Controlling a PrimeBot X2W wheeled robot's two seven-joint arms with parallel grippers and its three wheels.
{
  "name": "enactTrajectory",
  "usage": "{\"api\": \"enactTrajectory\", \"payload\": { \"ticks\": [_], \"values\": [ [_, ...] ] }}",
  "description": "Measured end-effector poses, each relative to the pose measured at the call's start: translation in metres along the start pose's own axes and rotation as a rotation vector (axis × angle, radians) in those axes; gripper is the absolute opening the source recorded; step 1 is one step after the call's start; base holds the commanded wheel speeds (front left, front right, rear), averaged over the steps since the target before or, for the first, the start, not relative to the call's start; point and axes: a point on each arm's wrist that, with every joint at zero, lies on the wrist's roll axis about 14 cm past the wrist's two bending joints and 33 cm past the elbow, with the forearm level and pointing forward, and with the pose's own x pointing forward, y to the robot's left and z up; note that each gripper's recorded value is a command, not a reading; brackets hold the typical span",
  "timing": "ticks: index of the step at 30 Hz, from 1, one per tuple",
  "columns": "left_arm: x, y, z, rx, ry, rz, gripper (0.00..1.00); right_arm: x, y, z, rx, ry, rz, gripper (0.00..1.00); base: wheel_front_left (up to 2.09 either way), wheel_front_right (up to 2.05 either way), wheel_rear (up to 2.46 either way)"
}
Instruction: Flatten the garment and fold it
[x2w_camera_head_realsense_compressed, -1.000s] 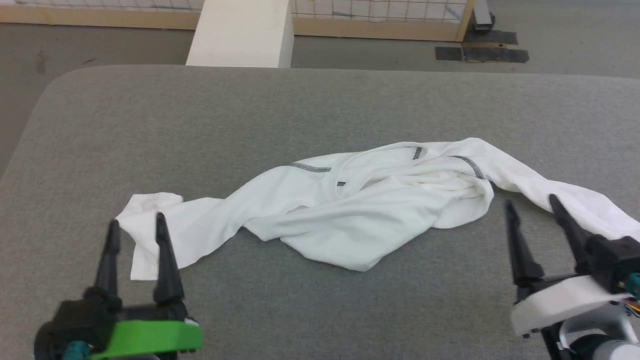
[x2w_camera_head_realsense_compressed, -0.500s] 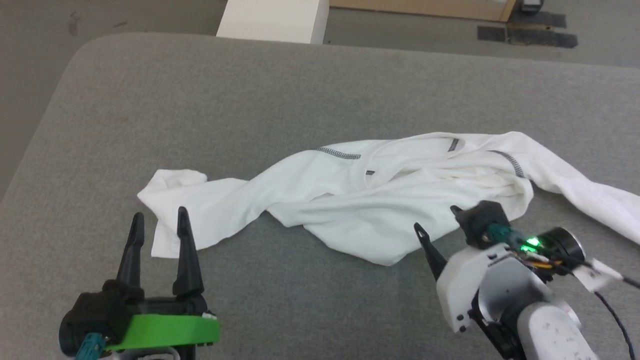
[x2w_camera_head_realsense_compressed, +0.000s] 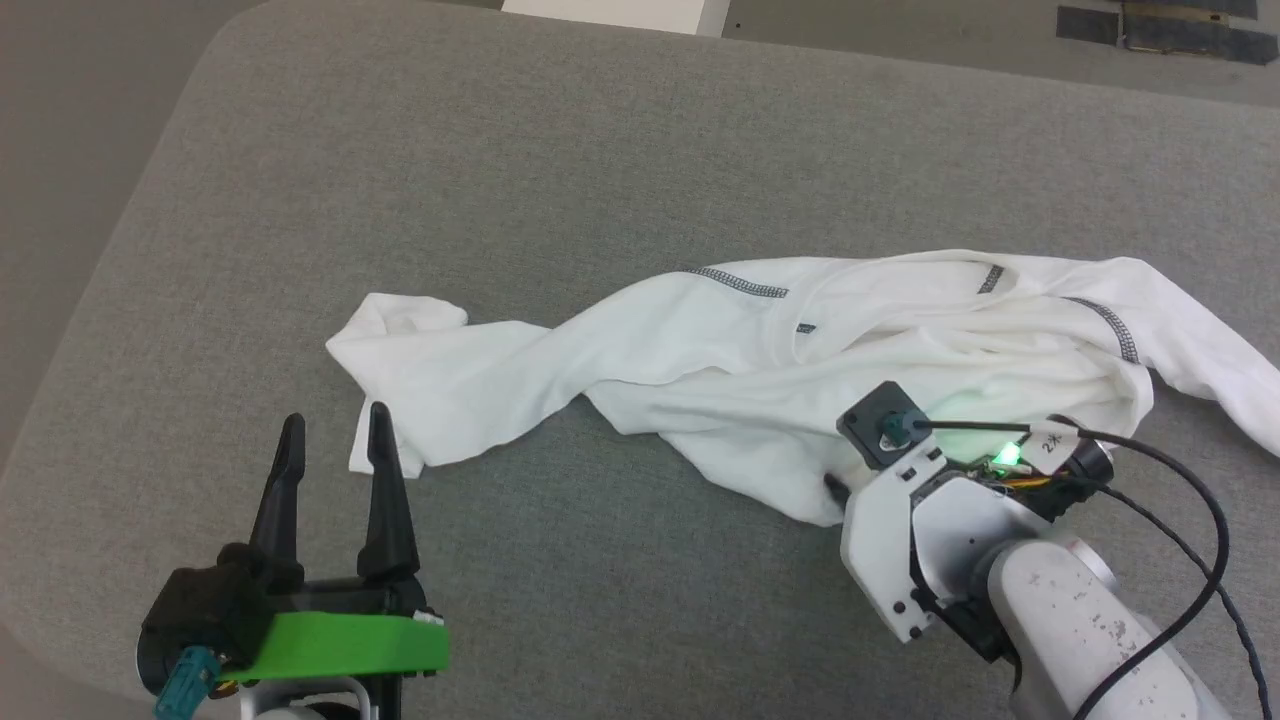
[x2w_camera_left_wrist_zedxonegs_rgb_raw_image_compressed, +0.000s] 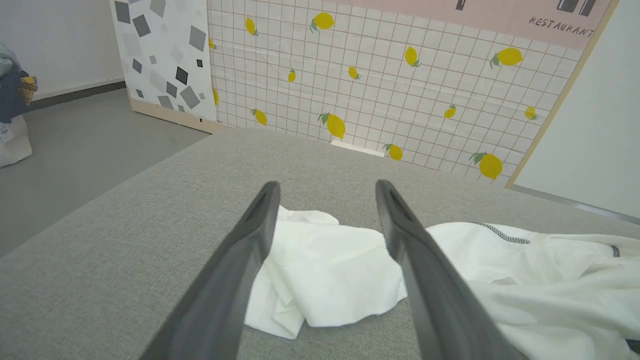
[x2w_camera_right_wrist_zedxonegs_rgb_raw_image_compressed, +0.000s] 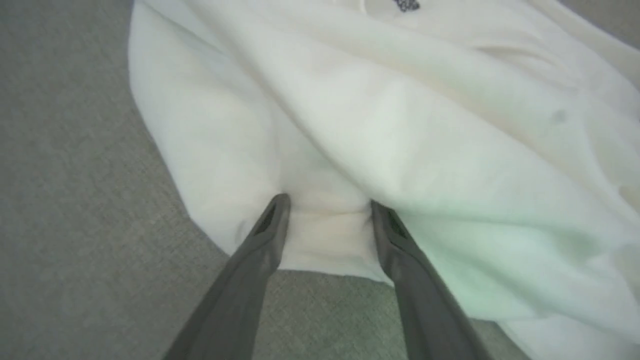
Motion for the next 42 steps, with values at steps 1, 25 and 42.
{"api": "enactTrajectory", "payload": {
  "ticks": [1,25,42],
  "values": [
    [0.000,0.001,0.000,0.000,-0.001,0.001,1.00,0.000,0.000,0.001,0.007,-0.002,0.005,0.00,0.00,0.00,0.00],
    [-0.009,-0.036,0.018,-0.069,-0.060,-0.130,1.00,-0.163,0.033,-0.060,0.273,0.177,0.196,0.00,0.00,0.00,0.00],
    [-0.015,-0.033,0.014,-0.070,-0.046,-0.130,1.00,-0.156,0.016,-0.005,0.289,-0.168,0.069,1.00,0.00,0.00,0.00]
  ]
}}
